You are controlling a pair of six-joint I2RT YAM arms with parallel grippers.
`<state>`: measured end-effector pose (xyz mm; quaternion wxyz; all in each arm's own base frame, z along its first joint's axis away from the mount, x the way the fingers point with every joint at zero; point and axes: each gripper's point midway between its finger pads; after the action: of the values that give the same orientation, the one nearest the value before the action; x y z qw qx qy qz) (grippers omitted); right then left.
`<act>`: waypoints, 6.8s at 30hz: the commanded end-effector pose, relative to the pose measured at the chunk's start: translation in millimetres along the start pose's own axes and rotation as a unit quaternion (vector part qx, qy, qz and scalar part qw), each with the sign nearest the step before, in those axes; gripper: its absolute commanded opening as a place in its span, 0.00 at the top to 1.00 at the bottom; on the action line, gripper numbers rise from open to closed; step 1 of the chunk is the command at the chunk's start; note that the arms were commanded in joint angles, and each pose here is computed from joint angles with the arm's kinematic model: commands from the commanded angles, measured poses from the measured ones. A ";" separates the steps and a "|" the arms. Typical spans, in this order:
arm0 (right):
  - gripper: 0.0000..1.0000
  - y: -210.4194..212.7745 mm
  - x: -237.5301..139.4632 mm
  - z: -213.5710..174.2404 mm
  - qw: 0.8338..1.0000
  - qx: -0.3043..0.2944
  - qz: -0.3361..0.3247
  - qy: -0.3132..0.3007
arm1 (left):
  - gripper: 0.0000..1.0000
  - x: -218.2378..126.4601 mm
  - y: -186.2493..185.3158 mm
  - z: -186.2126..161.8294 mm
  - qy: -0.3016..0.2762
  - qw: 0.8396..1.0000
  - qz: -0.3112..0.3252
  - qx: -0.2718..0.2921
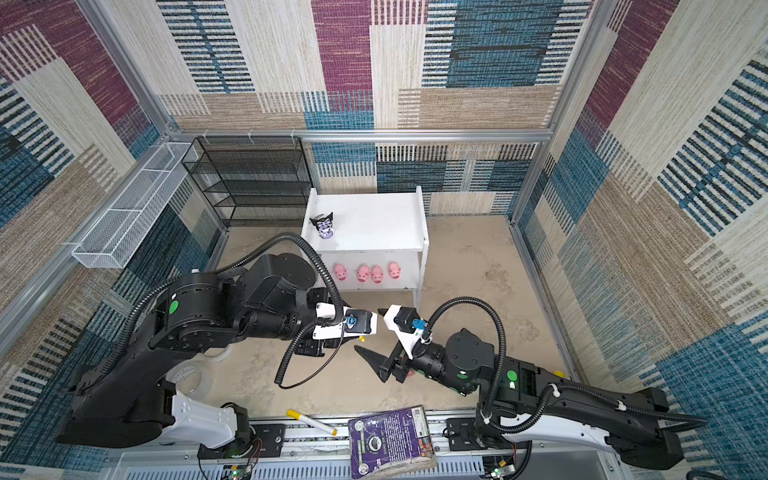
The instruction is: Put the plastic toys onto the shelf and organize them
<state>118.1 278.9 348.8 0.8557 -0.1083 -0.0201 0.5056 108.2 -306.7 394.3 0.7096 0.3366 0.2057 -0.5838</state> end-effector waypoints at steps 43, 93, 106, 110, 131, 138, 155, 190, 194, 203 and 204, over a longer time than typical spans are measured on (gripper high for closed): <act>0.55 22.6 13.9 25.7 0.997 -0.034 0.059 -0.042 | 0.92 4.3 -28.6 -2.9 0.008 0.998 -0.065 -0.014; 0.69 21.3 -14.6 52.2 0.984 0.003 0.064 -0.164 | 0.55 0.0 -31.2 45.4 -0.172 0.953 -0.192 -0.160; 0.67 18.6 -16.8 52.2 0.984 0.005 0.058 -0.168 | 0.88 1.3 -27.0 47.6 -0.175 0.955 -0.182 -0.153; 0.66 17.1 -17.3 51.4 0.984 0.008 0.054 -0.169 | 0.90 -0.5 -24.7 53.2 -0.181 0.955 -0.183 -0.146; 0.17 -2.6 -28.0 29.6 0.990 0.036 0.005 -0.134 | 0.95 11.8 15.3 72.4 -0.204 0.968 -0.097 -0.111; 0.11 -17.5 -36.5 7.2 0.992 0.060 -0.036 -0.105 | 0.96 21.7 40.1 80.4 -0.210 0.973 -0.048 -0.087; 0.08 -34.4 -60.1 -39.8 0.989 0.116 -0.082 -0.051 | 0.97 45.6 132.9 103.6 -0.232 0.971 0.017 -0.052; 0.08 -41.4 -75.9 -46.2 0.986 0.131 -0.093 -0.053 | 0.84 119.0 226.3 78.0 -0.196 0.977 0.039 -0.078; 0.08 -41.2 -76.1 -45.7 0.986 0.131 -0.092 -0.054 | 0.74 119.5 226.4 77.7 -0.196 0.977 0.039 -0.078; 0.08 -41.2 -75.5 -46.4 0.986 0.129 -0.093 -0.054 | 0.53 118.7 226.5 78.7 -0.196 0.977 0.040 -0.076; 0.08 -41.1 -75.4 -46.7 0.986 0.129 -0.093 -0.054 | 0.53 118.3 226.0 78.9 -0.196 0.977 0.040 -0.076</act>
<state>123.2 186.3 315.8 0.9036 0.0267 -0.0076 0.4274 349.6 -422.8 416.9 0.7855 0.1738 0.0976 -0.5858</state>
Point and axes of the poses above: each gripper's point midway between its finger pads, its own x axis out along the fingers, its own y axis along the line the jaws close on, z = x × y, and after that the axes turned 13 degrees about -x, right-handed
